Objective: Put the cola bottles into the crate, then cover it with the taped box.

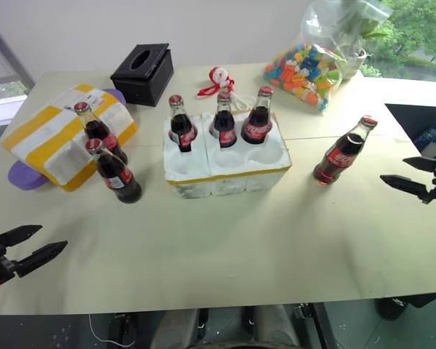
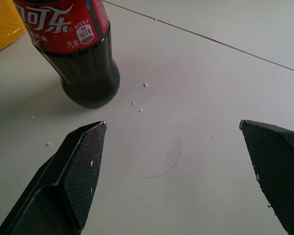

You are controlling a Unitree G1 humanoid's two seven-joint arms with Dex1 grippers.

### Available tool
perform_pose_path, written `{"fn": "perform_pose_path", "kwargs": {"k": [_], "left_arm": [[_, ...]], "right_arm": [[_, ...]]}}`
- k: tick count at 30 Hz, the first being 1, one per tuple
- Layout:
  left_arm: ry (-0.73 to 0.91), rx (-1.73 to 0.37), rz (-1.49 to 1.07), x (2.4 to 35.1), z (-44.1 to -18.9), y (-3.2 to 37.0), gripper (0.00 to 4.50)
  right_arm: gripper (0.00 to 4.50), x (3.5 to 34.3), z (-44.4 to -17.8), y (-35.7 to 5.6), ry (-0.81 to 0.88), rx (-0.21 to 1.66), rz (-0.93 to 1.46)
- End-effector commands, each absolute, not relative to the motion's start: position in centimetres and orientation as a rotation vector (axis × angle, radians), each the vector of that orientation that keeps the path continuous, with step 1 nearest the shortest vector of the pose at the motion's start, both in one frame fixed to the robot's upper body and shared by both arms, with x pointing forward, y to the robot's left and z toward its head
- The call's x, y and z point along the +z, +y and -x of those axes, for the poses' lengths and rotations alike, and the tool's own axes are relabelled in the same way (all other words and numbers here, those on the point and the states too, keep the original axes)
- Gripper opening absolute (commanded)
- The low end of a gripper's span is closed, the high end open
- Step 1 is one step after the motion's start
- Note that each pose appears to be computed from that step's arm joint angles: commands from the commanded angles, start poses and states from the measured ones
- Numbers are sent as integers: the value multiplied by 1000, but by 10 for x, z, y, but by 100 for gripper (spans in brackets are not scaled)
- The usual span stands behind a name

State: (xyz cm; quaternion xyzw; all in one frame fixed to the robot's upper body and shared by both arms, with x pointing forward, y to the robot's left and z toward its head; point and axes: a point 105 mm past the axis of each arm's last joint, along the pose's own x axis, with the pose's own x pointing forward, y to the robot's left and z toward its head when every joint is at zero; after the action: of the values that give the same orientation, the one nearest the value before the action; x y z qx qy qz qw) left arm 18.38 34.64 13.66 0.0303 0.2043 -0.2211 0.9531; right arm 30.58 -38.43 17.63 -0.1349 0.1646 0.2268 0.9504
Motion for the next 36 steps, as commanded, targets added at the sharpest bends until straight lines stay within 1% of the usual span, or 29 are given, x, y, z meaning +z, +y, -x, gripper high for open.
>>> {"fn": "perform_pose_path", "kwargs": {"k": [1, 10, 13, 18, 21, 25, 27, 30, 33, 36], "left_arm": [[382, -439, -72, 147, -185, 348, 446], [365, -431, -56, 149, -188, 348, 446], [362, -442, -41, 149, -190, 346, 446], [306, -428, -41, 153, -198, 341, 446], [267, -423, -9, 154, -203, 335, 446], [251, -495, -13, 159, -208, 316, 446], [234, -525, -13, 165, -213, 310, 446], [207, -588, -9, 175, -223, 298, 446], [209, -627, -27, 174, -231, 290, 446], [171, -611, -24, 169, -258, 286, 446]], "right_arm": [[450, 192, -307, -384, 281, 454, 292], [450, 190, -306, -384, 283, 447, 286], [450, 187, -306, -387, 292, 430, 245], [450, 195, -308, -386, 274, 431, 275], [450, 199, -307, -379, 240, 470, 257], [450, 201, -303, -374, 249, 496, 258], [450, 206, -297, -370, 253, 526, 253], [450, 225, -283, -354, 235, 613, 211], [450, 239, -269, -333, 218, 690, 174], [450, 248, -237, -284, 214, 865, 120]]}}
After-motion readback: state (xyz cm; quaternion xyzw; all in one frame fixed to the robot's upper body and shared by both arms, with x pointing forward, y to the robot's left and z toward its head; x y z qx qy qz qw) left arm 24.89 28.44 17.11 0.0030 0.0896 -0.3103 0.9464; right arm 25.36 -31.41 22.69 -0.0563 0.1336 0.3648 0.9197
